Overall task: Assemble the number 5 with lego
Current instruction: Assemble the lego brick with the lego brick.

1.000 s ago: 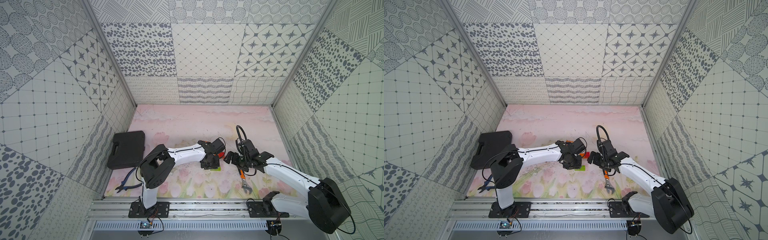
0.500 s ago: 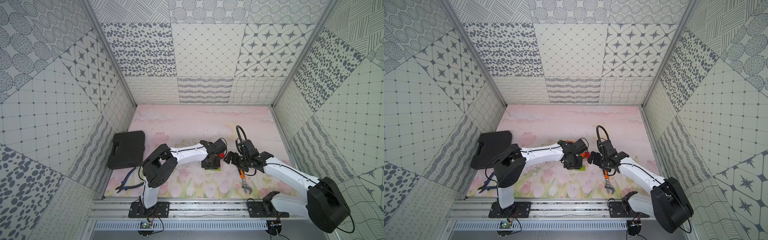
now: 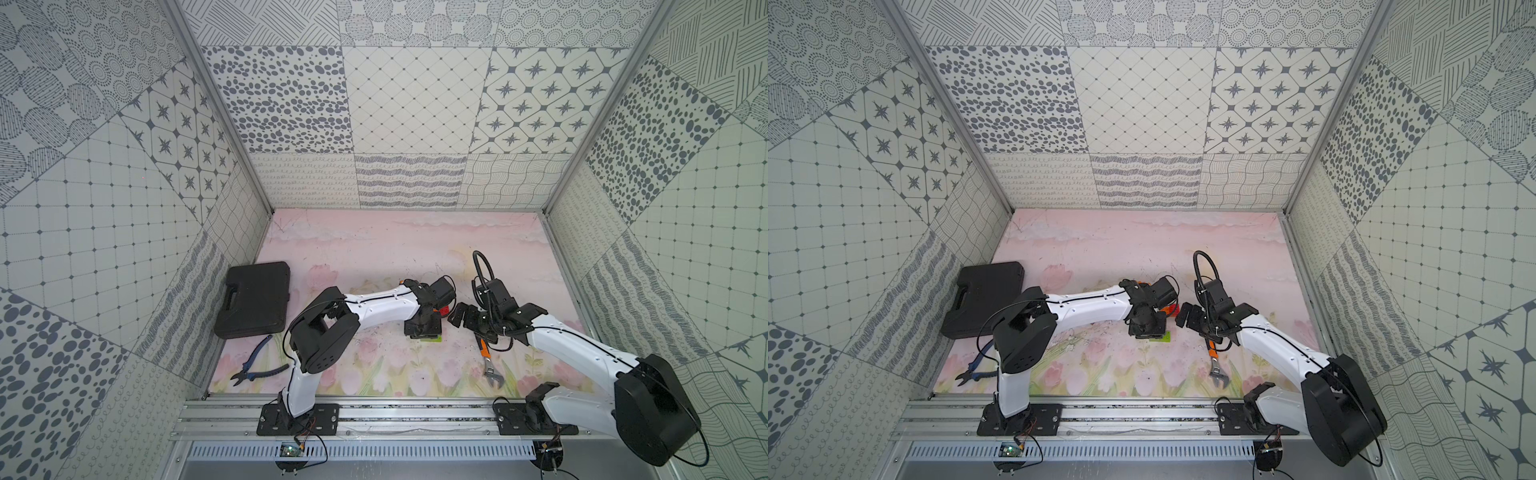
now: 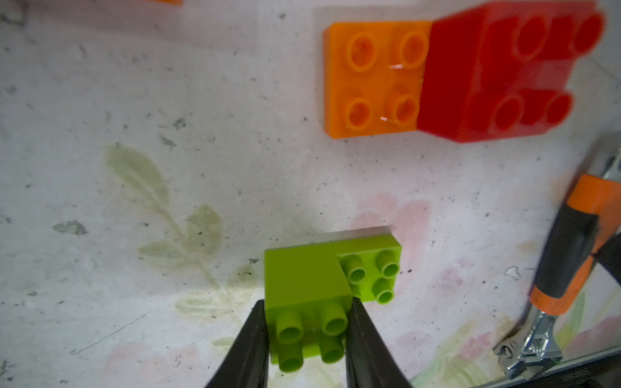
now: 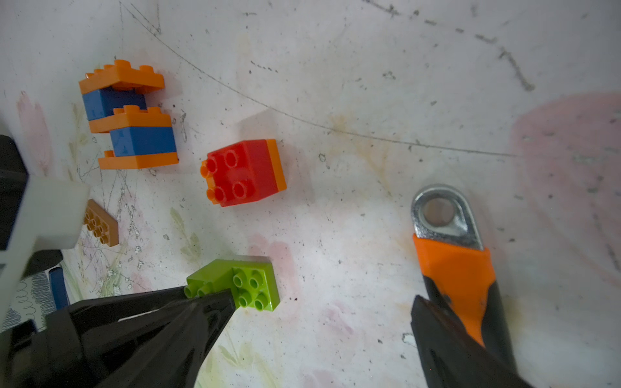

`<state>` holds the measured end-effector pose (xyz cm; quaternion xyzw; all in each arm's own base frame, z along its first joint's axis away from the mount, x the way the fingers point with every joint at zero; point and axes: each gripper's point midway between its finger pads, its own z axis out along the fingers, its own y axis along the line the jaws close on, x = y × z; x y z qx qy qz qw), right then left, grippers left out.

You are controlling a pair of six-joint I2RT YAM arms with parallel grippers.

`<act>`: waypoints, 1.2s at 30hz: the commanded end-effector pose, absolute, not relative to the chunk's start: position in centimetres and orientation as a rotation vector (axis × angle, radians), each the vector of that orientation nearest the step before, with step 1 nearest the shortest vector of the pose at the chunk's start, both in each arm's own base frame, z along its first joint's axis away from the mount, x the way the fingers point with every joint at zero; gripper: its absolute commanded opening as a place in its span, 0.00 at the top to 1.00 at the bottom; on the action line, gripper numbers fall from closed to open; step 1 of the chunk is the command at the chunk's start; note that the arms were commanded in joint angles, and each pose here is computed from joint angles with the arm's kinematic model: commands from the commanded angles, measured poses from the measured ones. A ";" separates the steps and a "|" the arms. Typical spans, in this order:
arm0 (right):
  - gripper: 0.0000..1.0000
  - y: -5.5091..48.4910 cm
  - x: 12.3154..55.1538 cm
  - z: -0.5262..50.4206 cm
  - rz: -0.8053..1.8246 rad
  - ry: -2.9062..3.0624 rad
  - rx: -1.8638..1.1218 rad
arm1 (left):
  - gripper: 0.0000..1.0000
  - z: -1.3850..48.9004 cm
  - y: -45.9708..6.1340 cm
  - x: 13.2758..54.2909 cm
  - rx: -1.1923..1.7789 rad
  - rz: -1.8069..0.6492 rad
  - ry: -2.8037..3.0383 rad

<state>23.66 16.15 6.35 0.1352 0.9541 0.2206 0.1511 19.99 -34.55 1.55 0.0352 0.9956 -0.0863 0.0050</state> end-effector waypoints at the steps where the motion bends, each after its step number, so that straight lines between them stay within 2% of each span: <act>1: 0.01 15.9 24.0 6.5 0.631 2.718 0.405 | 0.74 -6.8 -27.6 16.1 0.050 0.230 3.275; 8: 0.01 16.1 24.1 7.1 0.650 2.704 0.407 | 0.70 -3.3 -29.3 17.9 0.066 0.078 3.174; 17: 0.01 16.3 24.0 7.7 0.681 2.690 0.408 | 0.56 3.1 -32.3 20.3 0.118 -0.149 3.043; 26: 0.01 16.7 24.0 7.7 0.713 2.695 0.412 | 0.48 4.6 -32.9 20.3 0.131 -0.257 3.005; 30: 0.01 16.8 24.1 7.8 0.717 2.696 0.409 | 0.53 3.9 -32.8 20.2 0.134 -0.234 3.018; 36: 0.01 16.8 24.1 7.9 0.715 2.698 0.409 | 0.73 2.4 -32.1 20.0 0.116 -0.149 3.054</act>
